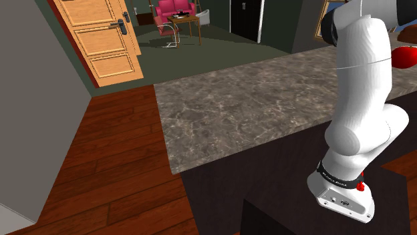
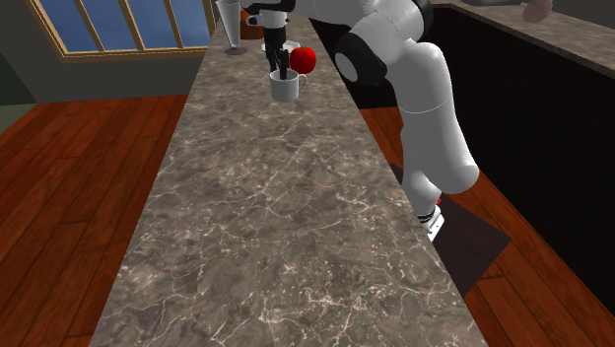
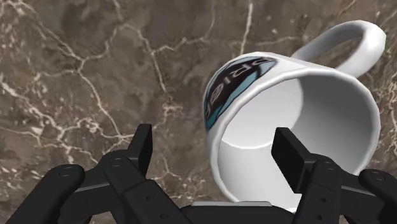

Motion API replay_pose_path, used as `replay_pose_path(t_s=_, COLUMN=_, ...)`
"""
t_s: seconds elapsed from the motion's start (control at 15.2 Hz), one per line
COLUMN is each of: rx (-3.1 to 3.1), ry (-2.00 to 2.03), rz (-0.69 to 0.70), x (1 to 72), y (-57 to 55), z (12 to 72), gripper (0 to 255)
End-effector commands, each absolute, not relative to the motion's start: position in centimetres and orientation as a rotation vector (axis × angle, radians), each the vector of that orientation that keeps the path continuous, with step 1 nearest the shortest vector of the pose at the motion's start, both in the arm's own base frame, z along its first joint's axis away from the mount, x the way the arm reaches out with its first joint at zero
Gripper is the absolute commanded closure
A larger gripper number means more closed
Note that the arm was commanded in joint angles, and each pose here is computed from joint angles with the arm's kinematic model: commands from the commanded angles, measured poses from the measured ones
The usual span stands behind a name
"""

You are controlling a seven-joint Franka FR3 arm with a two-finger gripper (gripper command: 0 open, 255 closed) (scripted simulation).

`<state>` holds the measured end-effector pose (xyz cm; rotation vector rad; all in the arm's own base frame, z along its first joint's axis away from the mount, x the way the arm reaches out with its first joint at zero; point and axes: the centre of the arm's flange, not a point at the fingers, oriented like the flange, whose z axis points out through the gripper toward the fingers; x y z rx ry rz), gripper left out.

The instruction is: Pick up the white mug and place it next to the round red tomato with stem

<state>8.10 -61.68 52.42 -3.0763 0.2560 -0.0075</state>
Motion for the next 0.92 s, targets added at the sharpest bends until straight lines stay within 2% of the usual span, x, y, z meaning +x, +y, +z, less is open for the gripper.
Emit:
replay_pose_path(t_s=0.0, rx=-3.076, ry=0.256, rz=-0.008, x=8.1, y=-61.7, z=52.4, gripper=0)
replay_pose_path(t_s=0.33, rx=-3.076, ry=0.256, rz=-0.008, x=8.1, y=-62.0, z=57.4, gripper=0)
replay_pose_path(t_s=0.86, rx=-3.076, ry=0.256, rz=-0.008, x=8.1, y=-62.0, z=57.4, gripper=0)
